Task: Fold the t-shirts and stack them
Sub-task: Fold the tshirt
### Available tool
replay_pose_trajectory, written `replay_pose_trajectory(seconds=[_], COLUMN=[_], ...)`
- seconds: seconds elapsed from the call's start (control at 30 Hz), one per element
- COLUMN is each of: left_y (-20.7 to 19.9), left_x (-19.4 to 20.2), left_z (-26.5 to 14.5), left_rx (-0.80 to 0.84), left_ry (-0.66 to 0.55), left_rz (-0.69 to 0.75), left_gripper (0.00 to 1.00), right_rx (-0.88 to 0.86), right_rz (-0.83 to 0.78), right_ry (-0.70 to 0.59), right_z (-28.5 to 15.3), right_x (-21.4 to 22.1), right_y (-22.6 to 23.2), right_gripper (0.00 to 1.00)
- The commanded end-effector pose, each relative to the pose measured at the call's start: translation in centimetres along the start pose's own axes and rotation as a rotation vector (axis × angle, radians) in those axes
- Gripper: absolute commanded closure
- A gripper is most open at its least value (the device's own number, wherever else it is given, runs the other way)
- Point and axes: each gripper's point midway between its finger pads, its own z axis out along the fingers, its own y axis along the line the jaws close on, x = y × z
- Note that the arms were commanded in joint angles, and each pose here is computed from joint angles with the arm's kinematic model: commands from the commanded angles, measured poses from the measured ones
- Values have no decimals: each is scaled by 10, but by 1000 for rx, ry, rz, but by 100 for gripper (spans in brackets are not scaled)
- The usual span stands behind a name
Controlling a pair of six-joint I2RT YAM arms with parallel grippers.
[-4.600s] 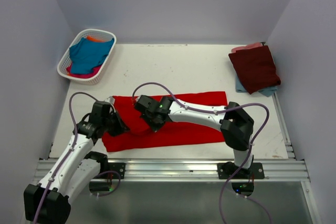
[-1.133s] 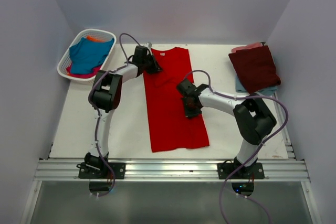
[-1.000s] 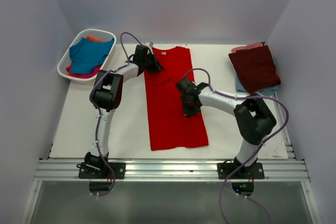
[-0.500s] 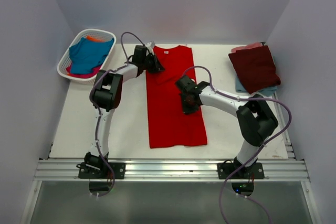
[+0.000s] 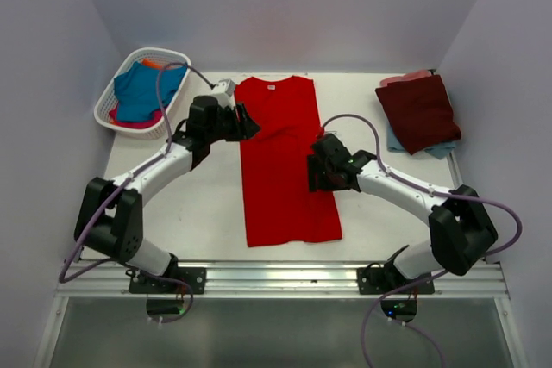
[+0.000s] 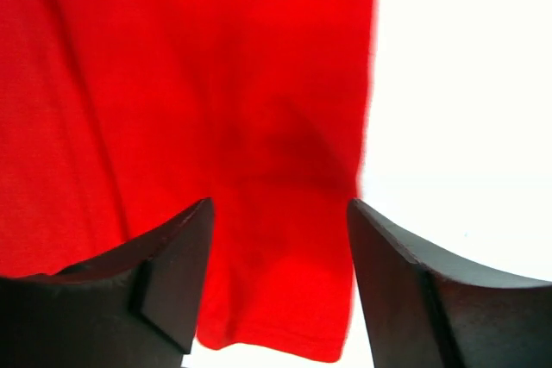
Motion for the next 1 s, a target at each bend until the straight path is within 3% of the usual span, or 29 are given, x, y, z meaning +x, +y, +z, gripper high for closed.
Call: replay_pose_trajectory(seconds=[0.0,0.17,0.47,0.63,0.97], left_y=[24,2,-28,-23,-8], left_x=[78,157,222,265,306], left_z=[-25,-79,-126,-143,-162], left_rx=[-138,-22,102,73,-46], left_ry=[158,281,403,521,638], left_rz=[-30,-107,-253,-302,-310], left_gripper=[46,46,46,46,46], right_rx=[30,-167,-321,-346,-331], right_rz=[88,180,259,325,382], right_ry=[-37,2,93,149,228], right_z=[1,-1,-18,-22,-23], right_x=[-5,13,52,86,123], right_y=[-27,-24,-8,-12,-20], right_gripper=[32,29,32,34,40])
